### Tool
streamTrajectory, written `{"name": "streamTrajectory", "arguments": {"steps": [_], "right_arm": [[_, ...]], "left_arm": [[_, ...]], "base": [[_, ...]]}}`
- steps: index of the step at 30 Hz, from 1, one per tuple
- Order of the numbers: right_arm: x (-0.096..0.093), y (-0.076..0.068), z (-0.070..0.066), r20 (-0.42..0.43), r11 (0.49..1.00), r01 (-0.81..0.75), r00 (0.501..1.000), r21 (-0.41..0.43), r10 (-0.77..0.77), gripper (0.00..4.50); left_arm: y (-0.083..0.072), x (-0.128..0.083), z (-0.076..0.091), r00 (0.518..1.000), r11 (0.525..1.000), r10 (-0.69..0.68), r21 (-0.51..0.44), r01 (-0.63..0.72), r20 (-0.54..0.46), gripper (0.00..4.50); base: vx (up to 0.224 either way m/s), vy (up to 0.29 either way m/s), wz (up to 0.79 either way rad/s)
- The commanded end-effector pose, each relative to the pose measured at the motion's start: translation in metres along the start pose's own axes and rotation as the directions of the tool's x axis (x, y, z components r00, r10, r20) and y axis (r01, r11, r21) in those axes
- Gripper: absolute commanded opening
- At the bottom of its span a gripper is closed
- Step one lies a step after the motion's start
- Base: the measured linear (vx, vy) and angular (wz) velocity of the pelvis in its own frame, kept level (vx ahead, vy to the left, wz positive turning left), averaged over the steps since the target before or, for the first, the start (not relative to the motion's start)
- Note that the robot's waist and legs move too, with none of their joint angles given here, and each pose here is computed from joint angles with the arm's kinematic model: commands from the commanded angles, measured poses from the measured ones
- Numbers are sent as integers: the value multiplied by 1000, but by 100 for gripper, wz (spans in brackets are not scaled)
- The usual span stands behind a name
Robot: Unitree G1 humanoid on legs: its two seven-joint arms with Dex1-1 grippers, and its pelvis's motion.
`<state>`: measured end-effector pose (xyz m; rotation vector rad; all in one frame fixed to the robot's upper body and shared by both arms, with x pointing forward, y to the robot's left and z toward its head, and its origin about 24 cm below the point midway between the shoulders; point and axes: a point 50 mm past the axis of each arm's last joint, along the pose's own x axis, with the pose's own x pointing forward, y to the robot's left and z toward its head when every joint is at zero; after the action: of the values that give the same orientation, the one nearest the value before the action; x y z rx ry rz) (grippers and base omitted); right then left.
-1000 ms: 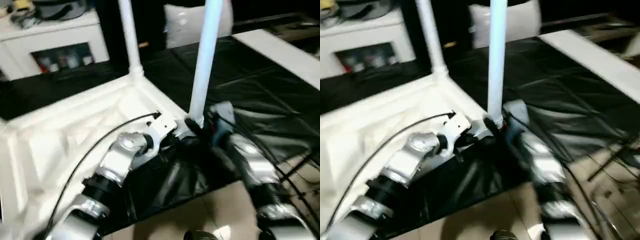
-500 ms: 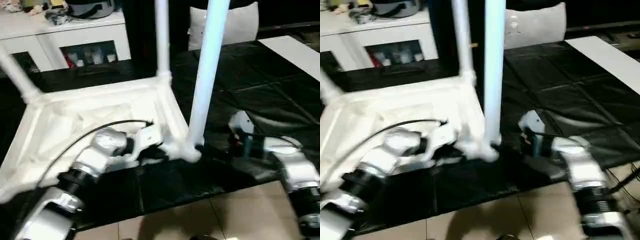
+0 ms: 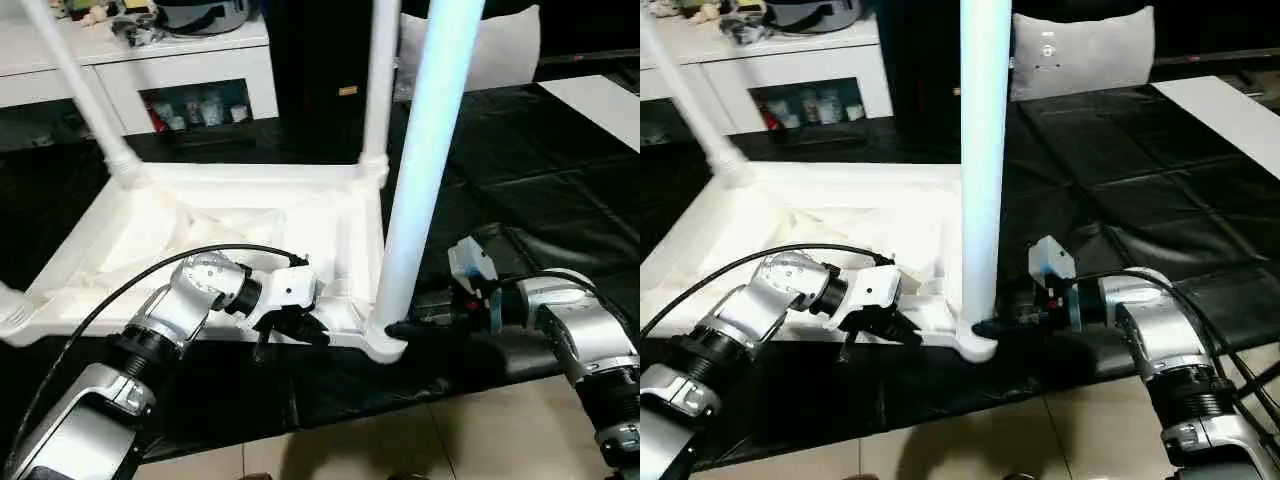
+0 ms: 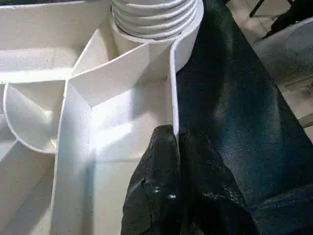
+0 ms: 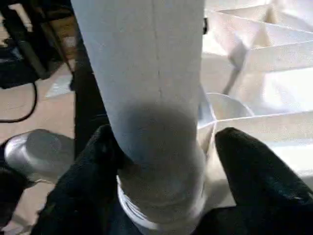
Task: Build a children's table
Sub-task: Rotate leg to tighten
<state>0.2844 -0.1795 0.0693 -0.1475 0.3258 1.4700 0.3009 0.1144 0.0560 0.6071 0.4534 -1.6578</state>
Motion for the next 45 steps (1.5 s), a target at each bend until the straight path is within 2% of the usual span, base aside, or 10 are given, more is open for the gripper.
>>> {"name": "streamTrajectory", "arguments": {"steps": [1, 10, 19, 24, 26, 33, 36, 38, 40, 45], "right_arm": [[3, 1, 5, 8, 1000, -25, 1000, -15, 25, 308], [8, 5, 2, 26, 997, -69, 997, 21, 68, 220], [10, 12, -2, 49, 995, -78, 996, 63, 75, 204], [21, 9, -4, 94, 990, 74, 992, 118, -85, 204], [38, -4, -6, 94, 938, 283, 947, 200, -306, 204], [63, -26, -7, 45, 787, 548, 812, 285, -582, 204], [73, -40, -8, -12, 636, 688, 682, 350, -731, 204], [78, -41, -6, 16, 631, 685, 673, 364, -740, 238], [78, -42, -4, 35, 620, 694, 656, 366, -754, 258], [62, -38, -4, 109, 667, 665, 676, 336, -729, 280]], "left_arm": [[-7, 11, 0, 994, 994, -106, 22, 107, -34, 0], [-8, 11, -2, 992, 992, -121, 17, 122, -34, 0], [-11, 13, -5, 995, 993, -102, -53, 102, 13, 0], [-8, 20, 0, 997, 985, 39, -171, -27, 66, 0], [-2, 28, 9, 978, 950, 186, -273, -155, 93, 0], [9, 42, 28, 912, 861, 396, -388, -329, 105, 0], [20, 47, 37, 846, 780, 530, -430, -454, 68, 0], [24, 49, 42, 811, 742, 583, -438, -507, 48, 0], [25, 51, 45, 805, 741, 592, -418, -526, 37, 0], [25, 43, 36, 803, 746, 595, -377, -548, 10, 0]], "base": [[0, 0, 0], [0, 0, 0], [0, 0, 0], [0, 0, 0], [0, 0, 0], [0, 0, 0], [0, 0, 0], [0, 0, 0], [0, 0, 0], [0, 0, 0]]}}
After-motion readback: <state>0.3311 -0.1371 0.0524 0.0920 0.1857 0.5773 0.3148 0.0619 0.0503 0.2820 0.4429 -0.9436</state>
